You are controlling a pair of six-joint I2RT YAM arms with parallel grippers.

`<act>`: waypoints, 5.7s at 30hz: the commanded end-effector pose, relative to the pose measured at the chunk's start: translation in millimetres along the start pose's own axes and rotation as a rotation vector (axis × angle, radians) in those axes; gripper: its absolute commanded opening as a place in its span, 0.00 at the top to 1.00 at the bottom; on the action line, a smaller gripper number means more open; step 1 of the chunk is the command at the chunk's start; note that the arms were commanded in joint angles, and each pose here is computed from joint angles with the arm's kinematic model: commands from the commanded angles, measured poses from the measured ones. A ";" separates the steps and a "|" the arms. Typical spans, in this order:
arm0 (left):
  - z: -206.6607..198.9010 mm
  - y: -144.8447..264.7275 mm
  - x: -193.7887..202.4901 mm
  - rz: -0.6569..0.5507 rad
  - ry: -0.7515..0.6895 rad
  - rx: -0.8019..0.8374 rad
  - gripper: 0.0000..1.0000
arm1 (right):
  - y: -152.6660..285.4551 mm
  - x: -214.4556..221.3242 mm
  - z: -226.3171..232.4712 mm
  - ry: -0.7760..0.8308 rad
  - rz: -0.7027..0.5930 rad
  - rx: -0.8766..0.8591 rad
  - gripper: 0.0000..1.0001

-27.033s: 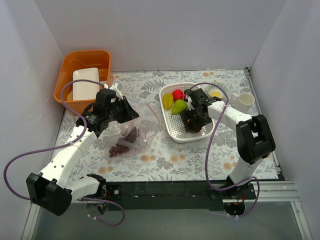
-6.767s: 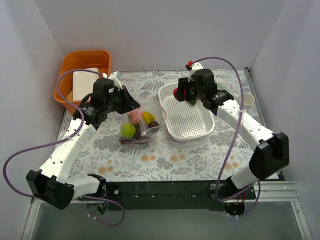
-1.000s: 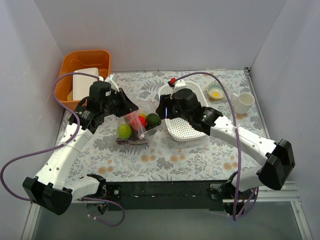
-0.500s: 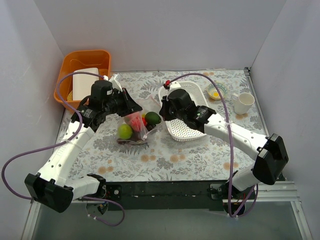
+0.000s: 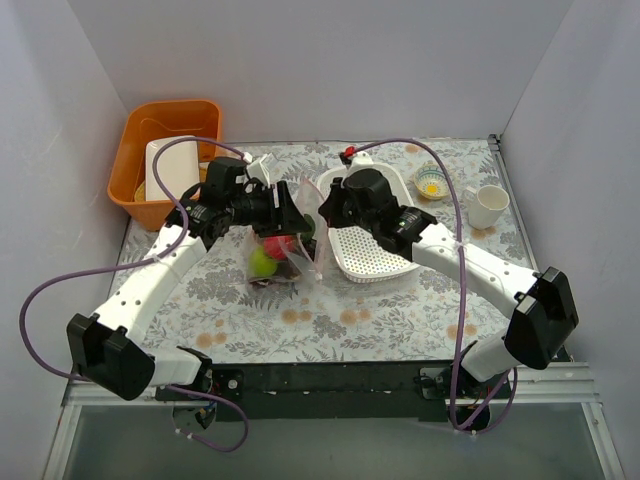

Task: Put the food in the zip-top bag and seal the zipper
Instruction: Zip the zipper food storage bag at the center of the board.

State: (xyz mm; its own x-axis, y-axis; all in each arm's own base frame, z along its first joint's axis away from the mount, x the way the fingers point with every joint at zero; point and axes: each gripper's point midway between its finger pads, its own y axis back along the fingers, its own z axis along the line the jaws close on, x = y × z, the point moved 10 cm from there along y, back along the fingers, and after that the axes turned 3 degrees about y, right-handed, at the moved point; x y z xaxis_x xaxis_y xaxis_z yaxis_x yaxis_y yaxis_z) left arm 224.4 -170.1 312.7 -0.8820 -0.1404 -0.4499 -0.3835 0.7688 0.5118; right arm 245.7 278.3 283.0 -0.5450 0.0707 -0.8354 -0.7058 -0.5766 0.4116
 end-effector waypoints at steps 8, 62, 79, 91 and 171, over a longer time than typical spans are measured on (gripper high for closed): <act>-16.5 39.0 11.4 -0.305 0.074 0.028 0.14 | 0.5 -21.8 -24.4 -0.106 -0.047 0.082 0.99; 22.2 -68.4 121.2 -0.423 0.625 0.266 1.00 | 18.1 9.7 -51.5 -0.213 0.018 0.178 0.99; 12.0 -61.0 111.5 -0.451 0.495 0.195 1.00 | 90.1 43.4 -20.5 -0.291 0.187 -0.117 0.35; 11.6 -62.5 110.1 -0.451 0.485 0.177 1.00 | 80.1 75.8 -0.5 -0.288 0.294 -0.175 0.56; 23.5 -61.9 136.1 -0.371 0.600 0.268 1.00 | 82.8 79.5 -2.1 -0.499 0.084 -0.255 0.99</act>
State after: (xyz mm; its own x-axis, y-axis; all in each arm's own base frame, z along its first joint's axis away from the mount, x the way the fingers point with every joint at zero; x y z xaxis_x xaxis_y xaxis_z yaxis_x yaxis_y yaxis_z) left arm 140.4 -223.7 196.3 -0.7196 -0.6768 -0.1553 -0.6944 0.7037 0.1505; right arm 134.3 229.4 226.3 -0.8451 0.3187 -0.4293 -0.4896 -0.7838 0.3820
